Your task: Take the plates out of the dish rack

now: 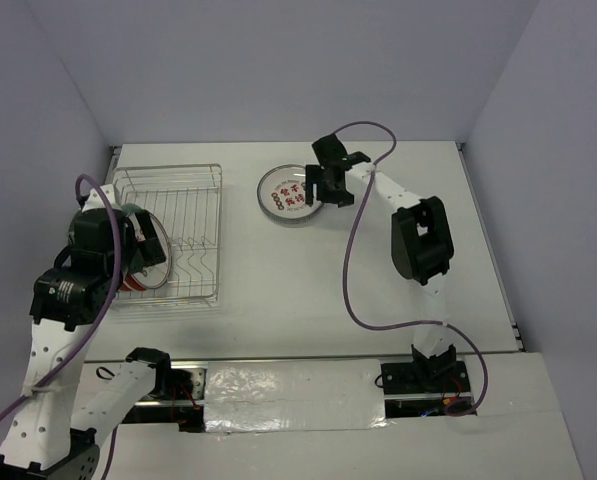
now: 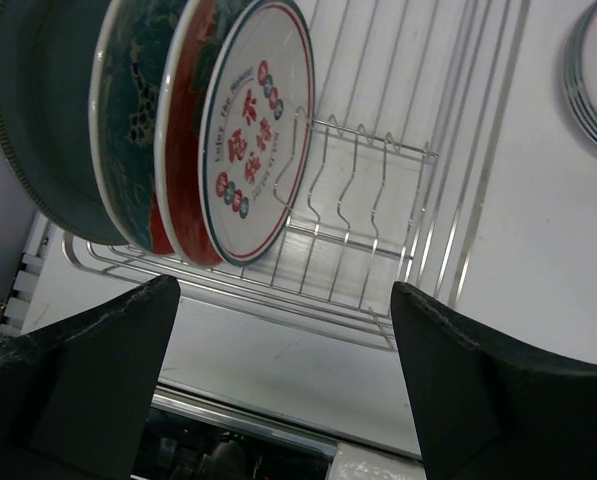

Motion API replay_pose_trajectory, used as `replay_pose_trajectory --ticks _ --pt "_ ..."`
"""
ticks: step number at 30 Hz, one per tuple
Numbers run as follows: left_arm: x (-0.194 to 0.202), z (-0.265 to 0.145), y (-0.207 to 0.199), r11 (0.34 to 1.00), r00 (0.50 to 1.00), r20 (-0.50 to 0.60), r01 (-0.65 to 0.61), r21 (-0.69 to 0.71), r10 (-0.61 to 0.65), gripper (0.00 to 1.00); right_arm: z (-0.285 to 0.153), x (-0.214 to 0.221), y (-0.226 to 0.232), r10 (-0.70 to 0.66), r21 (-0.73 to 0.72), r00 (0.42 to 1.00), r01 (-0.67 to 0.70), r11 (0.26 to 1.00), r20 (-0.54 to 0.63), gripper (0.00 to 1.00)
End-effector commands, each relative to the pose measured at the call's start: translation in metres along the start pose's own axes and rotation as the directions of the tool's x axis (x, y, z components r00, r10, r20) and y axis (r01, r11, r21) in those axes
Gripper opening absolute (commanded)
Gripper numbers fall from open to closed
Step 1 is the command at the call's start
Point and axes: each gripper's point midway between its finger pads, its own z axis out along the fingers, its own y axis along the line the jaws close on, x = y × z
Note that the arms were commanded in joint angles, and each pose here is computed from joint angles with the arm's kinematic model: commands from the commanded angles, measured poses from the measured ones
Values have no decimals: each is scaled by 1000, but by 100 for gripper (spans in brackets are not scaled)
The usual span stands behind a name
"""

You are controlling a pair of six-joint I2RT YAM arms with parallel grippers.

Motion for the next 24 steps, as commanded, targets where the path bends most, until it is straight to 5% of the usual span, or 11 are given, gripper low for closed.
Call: replay_pose_trajectory --ticks 1,5,11,17,24 --pt "-10 10 15 994 999 49 13 -108 -8 100 -42 -8 -11 -6 19 997 4 1000 74 86" --pt "-13 32 17 983 999 34 -11 -184 18 97 -115 -9 20 -2 -157 971 41 987 240 86" --pt "-21 65 8 971 997 -26 -71 -229 67 70 -174 23 48 23 -331 945 91 939 325 86" --pt "-16 90 14 941 990 -107 -118 -318 88 61 -178 57 52 30 -388 947 102 916 319 86" --pt "-21 86 32 900 992 -98 -113 -420 79 63 -173 74 47 22 -396 951 108 912 310 86"
